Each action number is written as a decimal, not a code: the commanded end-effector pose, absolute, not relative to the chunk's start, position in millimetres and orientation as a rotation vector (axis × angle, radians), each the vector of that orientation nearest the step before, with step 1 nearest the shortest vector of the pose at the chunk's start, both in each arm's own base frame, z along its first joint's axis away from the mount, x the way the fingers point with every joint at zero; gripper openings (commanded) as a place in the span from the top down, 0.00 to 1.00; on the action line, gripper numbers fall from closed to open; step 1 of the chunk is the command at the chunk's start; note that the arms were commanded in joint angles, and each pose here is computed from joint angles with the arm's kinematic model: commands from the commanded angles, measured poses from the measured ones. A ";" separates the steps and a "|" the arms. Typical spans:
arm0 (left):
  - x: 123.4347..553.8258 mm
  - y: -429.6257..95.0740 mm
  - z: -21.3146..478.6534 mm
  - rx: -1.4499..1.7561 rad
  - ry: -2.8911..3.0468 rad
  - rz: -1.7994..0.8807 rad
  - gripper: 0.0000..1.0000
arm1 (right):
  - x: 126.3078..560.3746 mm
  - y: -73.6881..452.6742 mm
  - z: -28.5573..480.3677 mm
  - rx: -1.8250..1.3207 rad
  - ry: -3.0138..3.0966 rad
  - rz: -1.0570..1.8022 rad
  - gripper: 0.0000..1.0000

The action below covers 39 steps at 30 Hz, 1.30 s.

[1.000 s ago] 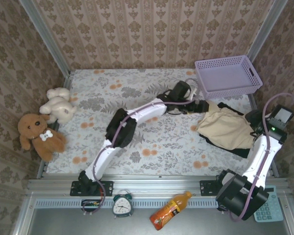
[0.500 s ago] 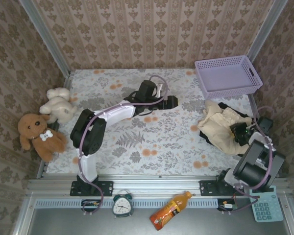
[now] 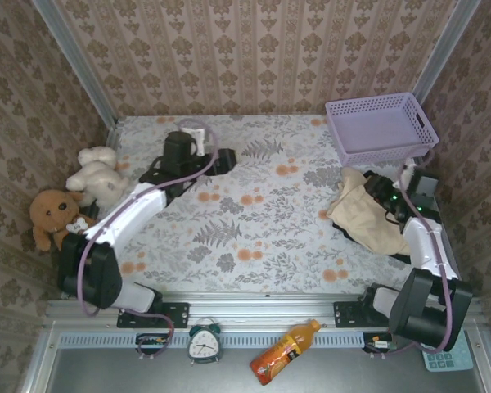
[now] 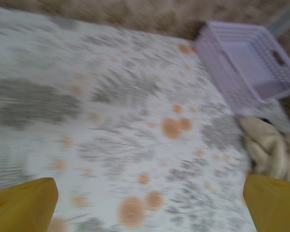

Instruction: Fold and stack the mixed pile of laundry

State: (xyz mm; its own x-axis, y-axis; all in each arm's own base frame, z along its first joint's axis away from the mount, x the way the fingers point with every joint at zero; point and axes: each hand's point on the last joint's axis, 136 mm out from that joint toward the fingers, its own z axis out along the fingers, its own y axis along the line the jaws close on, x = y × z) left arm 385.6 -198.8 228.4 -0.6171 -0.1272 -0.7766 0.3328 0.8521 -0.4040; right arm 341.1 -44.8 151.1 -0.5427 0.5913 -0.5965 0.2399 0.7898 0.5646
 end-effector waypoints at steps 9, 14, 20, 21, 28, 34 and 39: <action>374.2 -11.7 150.4 -0.108 2.215 0.066 0.00 | 397.5 -24.1 130.0 0.135 1.987 0.118 0.39; 370.5 18.9 129.5 -0.110 2.134 0.227 0.00 | 400.3 -10.0 110.1 0.076 1.915 0.094 0.00; 370.8 25.6 117.7 -0.058 1.967 0.254 0.00 | 401.1 -6.0 98.3 0.066 1.930 0.003 0.00; 374.5 21.3 119.6 -0.028 1.956 0.233 0.00 | 400.5 -7.1 98.2 0.073 1.924 -0.002 0.00; 388.8 1.0 100.9 0.058 1.861 0.093 0.00 | 400.6 -7.0 98.4 0.072 1.924 -0.009 0.00; 391.3 -3.1 98.7 0.090 1.869 0.087 0.00 | 401.4 -1.8 96.6 0.042 1.933 0.011 0.00; 394.2 -2.0 96.4 0.083 1.893 0.099 0.00 | 401.9 -2.1 97.5 0.043 1.932 0.010 0.00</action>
State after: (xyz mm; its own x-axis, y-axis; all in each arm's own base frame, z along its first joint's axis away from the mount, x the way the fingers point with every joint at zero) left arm 386.1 -0.3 82.0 -0.3626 0.0877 -0.9278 -0.0035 0.9954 0.0955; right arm 400.6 -4.1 97.0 -0.3637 0.0528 -0.9300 0.0345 0.9985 0.0432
